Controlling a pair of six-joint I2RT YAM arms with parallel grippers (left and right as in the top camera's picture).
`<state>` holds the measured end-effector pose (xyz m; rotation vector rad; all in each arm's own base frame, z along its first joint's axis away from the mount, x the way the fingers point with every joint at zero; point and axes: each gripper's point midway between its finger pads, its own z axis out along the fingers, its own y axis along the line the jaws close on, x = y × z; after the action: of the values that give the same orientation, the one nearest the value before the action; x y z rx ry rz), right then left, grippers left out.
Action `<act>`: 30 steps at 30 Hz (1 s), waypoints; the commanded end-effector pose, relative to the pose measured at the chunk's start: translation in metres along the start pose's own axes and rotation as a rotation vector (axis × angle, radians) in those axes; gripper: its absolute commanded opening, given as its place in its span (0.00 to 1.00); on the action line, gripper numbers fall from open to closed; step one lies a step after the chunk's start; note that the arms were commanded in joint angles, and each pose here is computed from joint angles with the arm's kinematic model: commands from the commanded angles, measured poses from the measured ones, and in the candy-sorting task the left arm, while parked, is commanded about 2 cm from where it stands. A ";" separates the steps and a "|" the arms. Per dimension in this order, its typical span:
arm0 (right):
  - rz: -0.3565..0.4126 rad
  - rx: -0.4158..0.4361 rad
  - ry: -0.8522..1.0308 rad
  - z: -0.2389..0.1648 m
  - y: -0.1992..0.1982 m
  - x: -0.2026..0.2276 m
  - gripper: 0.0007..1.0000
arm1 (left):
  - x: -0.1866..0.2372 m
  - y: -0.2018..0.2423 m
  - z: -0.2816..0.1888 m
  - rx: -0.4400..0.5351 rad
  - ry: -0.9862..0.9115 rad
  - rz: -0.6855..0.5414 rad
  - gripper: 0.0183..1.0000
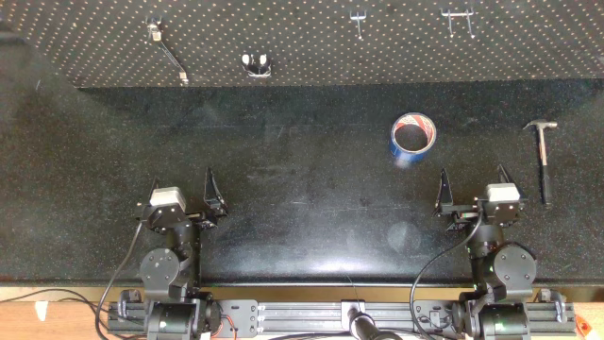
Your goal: Place Tools Onto Pegboard
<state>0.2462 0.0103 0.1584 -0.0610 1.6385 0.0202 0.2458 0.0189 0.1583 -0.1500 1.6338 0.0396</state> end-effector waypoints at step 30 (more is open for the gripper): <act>0.103 -0.317 0.761 0.099 0.141 0.002 0.98 | 0.000 -0.001 -0.001 0.010 -0.003 0.012 1.00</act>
<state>0.3219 0.1528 0.1396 -0.2714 2.3301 0.4142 0.2455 0.0182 0.1596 -0.1471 1.6288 0.0360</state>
